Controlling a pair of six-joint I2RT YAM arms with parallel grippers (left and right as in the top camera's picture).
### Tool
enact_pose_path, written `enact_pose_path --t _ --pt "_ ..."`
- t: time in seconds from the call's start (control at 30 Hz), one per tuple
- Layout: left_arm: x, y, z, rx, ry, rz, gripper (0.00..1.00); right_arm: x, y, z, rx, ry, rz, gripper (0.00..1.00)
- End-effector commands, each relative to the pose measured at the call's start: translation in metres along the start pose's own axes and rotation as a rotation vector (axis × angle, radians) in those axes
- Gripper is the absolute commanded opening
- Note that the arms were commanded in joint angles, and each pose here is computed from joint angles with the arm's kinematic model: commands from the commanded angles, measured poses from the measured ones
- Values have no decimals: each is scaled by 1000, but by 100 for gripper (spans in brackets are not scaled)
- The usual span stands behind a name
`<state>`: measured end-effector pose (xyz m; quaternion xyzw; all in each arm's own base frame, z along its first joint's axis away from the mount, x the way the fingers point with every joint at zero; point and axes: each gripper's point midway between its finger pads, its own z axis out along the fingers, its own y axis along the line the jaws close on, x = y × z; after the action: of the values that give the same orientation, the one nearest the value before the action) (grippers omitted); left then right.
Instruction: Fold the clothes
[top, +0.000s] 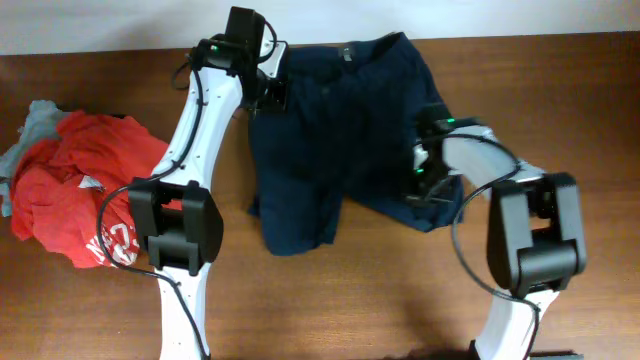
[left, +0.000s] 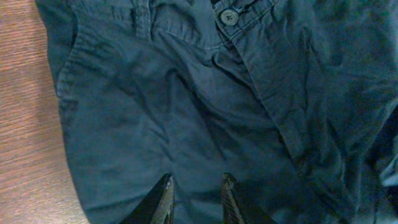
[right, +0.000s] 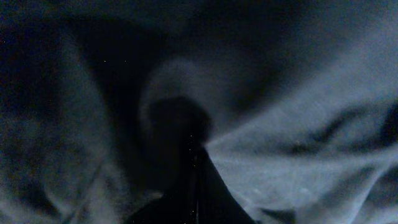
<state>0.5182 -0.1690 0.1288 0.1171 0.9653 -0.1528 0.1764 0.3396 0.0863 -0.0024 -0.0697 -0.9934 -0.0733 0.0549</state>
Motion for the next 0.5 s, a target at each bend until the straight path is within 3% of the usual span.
enact_pose_path --t 0.0,0.47 --pt "-2 9 -6 9 -4 -18 26 29 39 26 -26 73 -75 4" --pt "1 14 -7 5 6 -31 27 57 154 2 -286 102 -324 4"
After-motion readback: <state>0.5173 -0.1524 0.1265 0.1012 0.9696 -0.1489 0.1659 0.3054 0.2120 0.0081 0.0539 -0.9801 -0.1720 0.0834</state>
